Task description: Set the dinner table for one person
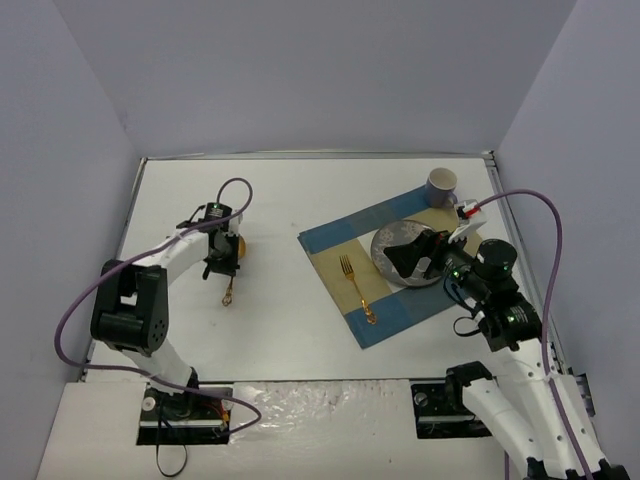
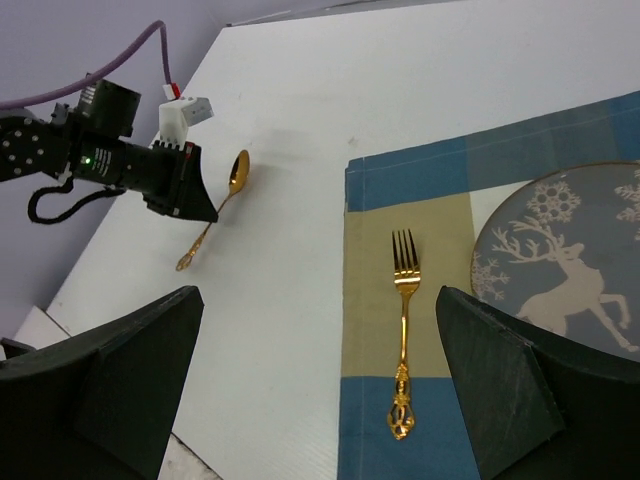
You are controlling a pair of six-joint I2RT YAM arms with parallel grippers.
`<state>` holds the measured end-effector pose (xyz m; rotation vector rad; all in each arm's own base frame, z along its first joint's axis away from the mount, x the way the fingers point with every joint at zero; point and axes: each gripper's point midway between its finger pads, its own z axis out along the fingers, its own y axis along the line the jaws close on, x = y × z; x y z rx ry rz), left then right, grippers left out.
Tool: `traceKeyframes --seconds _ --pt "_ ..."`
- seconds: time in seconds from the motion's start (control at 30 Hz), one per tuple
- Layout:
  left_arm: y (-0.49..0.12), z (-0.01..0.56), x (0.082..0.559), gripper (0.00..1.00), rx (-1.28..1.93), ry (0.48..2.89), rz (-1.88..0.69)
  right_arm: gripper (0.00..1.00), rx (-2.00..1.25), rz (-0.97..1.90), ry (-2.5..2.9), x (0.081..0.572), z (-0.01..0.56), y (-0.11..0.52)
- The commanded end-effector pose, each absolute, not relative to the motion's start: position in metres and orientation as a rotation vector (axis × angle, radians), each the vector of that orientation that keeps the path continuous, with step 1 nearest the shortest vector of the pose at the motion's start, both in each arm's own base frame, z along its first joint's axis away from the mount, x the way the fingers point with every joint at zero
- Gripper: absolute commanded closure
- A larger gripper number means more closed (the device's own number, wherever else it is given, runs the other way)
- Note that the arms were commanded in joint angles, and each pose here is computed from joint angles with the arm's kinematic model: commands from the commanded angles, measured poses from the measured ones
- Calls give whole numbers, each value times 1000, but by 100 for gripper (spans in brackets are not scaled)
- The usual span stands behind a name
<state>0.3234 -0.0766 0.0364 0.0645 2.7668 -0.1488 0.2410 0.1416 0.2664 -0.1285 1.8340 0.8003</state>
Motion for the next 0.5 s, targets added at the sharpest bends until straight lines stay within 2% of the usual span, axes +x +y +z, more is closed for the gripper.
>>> traceKeyframes --seconds 0.0,0.33,0.47 --pt "-131 112 329 100 26 2578 -321 1 -81 942 1785 268 274 165" --pt "-222 189 311 100 21 2388 -574 13 -71 991 1850 307 253 227" --pt "-249 205 303 100 12 2358 -654 27 -91 998 1847 320 249 253"
